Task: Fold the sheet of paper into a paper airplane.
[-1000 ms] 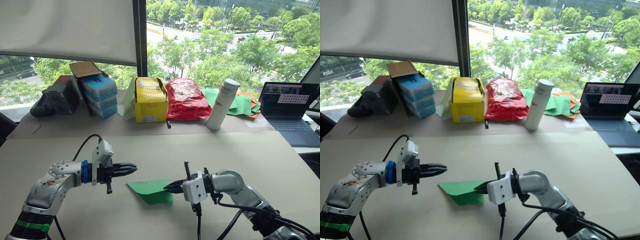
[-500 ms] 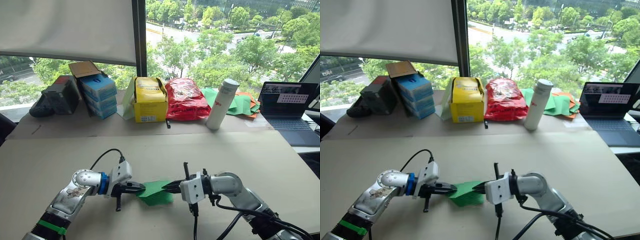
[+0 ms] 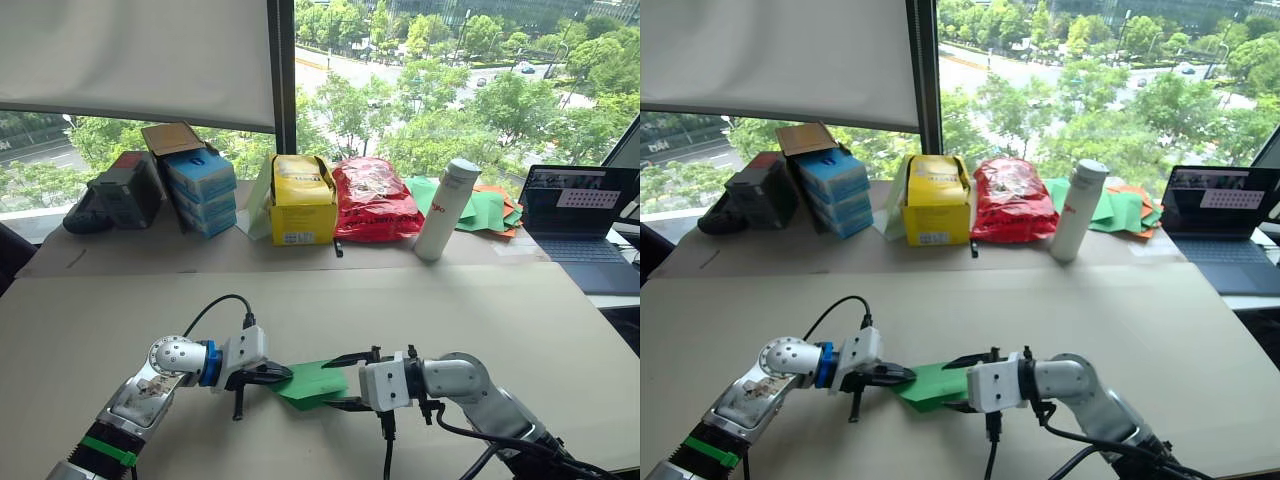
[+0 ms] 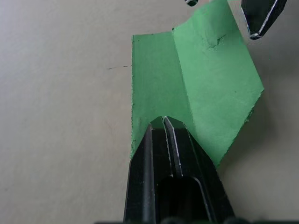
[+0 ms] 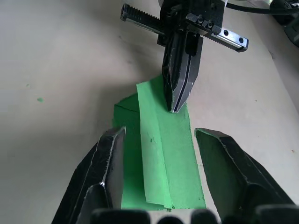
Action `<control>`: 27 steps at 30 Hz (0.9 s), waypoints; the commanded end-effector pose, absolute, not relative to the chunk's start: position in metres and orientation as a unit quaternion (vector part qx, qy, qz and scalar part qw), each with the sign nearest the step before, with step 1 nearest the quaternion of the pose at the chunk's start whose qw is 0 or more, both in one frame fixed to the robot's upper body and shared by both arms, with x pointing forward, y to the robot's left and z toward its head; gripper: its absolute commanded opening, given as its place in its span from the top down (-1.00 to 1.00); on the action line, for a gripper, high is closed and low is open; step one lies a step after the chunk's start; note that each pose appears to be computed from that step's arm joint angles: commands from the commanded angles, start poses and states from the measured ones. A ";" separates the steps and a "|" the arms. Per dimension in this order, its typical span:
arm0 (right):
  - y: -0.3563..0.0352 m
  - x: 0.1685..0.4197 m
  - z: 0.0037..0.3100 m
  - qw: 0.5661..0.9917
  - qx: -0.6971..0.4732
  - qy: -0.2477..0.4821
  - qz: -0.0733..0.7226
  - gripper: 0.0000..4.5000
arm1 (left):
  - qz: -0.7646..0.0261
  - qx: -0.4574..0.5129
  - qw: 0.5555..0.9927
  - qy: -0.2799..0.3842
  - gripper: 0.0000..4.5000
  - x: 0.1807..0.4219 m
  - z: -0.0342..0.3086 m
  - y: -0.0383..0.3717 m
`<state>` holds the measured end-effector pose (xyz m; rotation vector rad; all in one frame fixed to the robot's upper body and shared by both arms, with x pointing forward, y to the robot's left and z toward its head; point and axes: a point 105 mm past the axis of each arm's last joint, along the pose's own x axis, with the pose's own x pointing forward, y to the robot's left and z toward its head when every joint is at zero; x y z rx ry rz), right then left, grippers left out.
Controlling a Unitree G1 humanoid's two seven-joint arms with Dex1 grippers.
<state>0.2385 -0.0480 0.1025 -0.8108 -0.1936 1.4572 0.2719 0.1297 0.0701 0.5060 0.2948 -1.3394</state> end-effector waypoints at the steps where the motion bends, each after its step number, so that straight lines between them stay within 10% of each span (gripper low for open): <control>1: -0.049 0.229 0.118 0.665 -0.360 -0.104 0.646 -0.15 | -0.608 0.234 0.739 0.172 1.00 0.268 0.052 0.135; 25: -0.045 0.236 0.101 0.663 -0.392 -0.102 0.629 -0.15 | -0.588 0.282 0.736 0.182 1.00 0.275 0.050 0.144; 27: -0.045 0.237 0.100 0.663 -0.393 -0.101 0.629 0.09 | -0.588 0.283 0.736 0.182 1.00 0.275 0.050 0.145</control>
